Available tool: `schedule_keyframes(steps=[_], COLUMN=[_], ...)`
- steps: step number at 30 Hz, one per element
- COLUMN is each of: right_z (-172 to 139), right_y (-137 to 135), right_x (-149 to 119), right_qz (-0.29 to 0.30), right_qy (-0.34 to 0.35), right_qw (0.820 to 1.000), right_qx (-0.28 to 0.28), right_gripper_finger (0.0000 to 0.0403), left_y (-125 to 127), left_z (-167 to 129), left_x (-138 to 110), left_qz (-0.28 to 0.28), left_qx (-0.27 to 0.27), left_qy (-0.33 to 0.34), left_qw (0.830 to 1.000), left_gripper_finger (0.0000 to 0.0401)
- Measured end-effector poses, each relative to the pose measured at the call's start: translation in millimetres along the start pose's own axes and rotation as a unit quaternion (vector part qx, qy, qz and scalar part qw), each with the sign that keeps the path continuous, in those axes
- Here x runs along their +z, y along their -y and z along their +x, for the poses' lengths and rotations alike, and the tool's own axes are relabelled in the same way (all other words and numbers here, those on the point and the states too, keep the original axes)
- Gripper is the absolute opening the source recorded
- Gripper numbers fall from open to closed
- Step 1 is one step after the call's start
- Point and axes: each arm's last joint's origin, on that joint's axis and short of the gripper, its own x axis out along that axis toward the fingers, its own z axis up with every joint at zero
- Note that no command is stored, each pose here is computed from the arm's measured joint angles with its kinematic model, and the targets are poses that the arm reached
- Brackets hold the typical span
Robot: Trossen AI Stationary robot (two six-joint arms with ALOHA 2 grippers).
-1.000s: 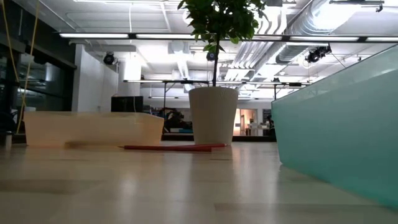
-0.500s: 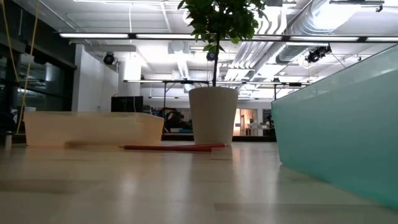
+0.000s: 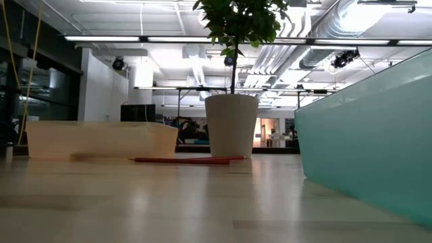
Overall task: Sort pens & pencils
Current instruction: Put the yellow colored pencil into the green bin
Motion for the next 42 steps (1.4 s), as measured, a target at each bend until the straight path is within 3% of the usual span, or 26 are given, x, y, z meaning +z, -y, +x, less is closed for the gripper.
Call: schedule_keyframes(steps=[42], right_z=[9], right_y=[6], right_x=[4], right_qz=[-0.003], right_qy=[0.03], right_qw=[0.999], right_qx=[0.026], right_gripper_finger=[0.0133], left_y=[0], left_z=[0], left_x=[1], left_qz=[0.002], left_qx=[-0.01], left_qy=[0.005], left_qw=[1.0], left_gripper_finger=[0.0])
